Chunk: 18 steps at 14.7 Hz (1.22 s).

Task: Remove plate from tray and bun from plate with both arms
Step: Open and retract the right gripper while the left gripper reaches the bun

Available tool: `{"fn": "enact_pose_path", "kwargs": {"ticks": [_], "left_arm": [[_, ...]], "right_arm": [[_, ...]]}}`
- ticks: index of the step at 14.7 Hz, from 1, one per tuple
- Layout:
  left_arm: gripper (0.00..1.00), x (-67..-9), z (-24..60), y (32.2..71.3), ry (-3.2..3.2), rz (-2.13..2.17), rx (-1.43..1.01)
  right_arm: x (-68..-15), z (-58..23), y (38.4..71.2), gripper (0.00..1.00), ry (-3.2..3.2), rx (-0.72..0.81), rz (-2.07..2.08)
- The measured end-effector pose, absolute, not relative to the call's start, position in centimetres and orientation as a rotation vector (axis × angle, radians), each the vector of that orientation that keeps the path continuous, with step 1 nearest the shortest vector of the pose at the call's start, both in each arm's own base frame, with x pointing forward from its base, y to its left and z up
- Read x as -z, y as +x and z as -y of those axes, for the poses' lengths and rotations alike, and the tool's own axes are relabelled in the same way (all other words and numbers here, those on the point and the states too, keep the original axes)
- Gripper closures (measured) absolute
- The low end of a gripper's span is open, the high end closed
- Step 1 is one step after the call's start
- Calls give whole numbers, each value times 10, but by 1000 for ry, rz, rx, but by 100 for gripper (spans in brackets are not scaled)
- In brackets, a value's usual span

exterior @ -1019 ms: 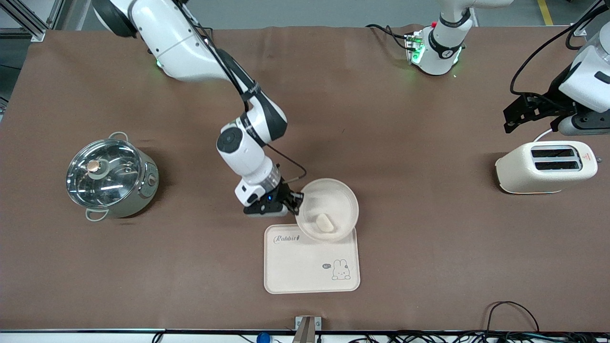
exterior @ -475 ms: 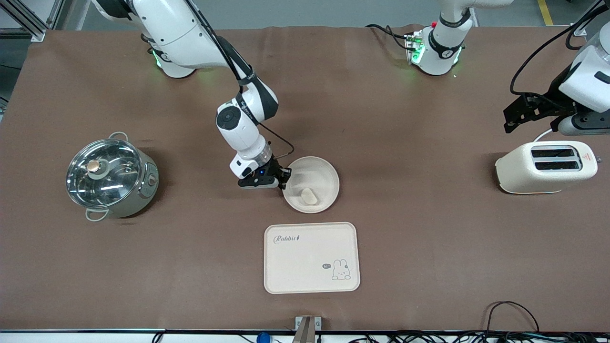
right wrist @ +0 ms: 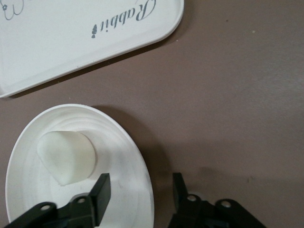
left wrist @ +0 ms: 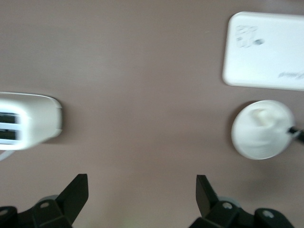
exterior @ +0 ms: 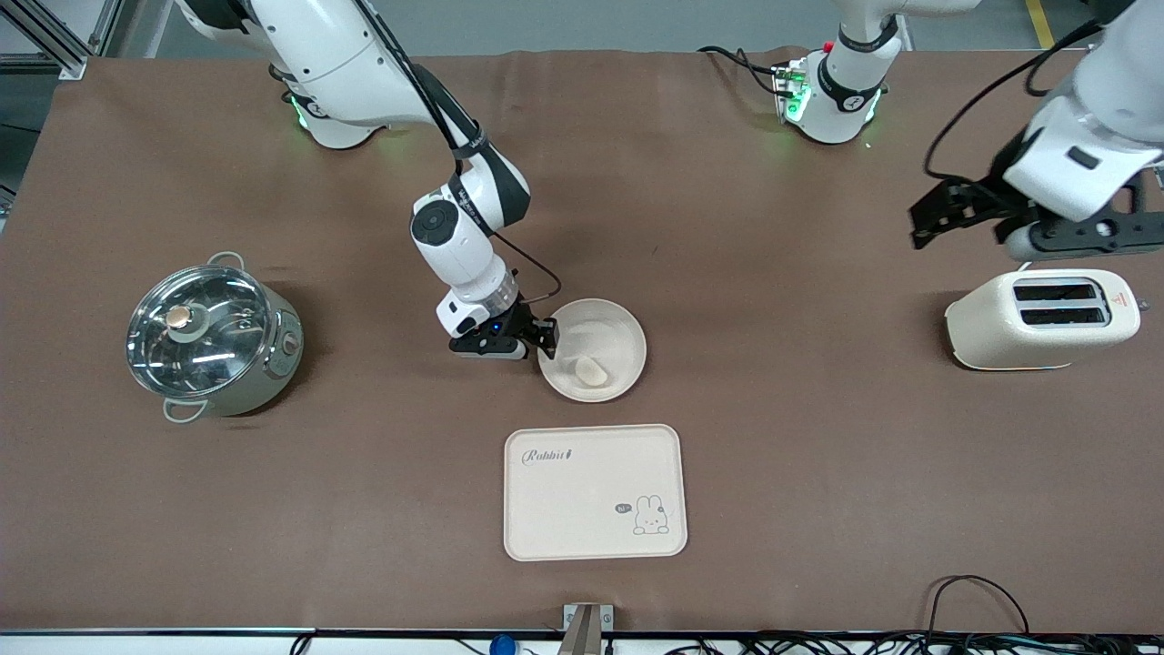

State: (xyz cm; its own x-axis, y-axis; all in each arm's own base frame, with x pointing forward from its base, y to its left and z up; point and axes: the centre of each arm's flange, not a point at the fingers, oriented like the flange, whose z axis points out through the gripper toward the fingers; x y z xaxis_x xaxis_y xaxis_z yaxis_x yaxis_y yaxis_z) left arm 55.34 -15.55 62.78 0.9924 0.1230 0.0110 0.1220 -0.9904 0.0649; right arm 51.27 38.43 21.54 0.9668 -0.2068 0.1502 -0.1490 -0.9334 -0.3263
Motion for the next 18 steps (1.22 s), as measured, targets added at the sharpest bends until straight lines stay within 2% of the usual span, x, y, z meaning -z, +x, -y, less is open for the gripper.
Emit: {"fn": "enact_pose_path", "kwargs": {"ticks": [3, 4, 8, 12, 15, 18], "left_arm": [[0, -576, 241, 572, 2984, -363, -50], [0, -550, 270, 577, 2964, -397, -47], [0, -418, 389, 576, 3009, -461, -104], [0, -299, 464, 559, 2976, -426, -193], [0, -251, 475, 561, 2899, -486, -223], [0, -225, 493, 549, 2911, -502, -258]], "right_arm": [[-279, -350, 532, 3, -2850, 142, -268], [-303, -330, 538, 0, -2871, 101, -228], [-389, -198, 569, 0, -2909, 44, -84], [-467, -90, 572, 0, -2997, 35, 0], [-526, -53, 562, 0, -3095, -9, -1], [-573, -13, 536, 0, -3148, -24, -53]]}}
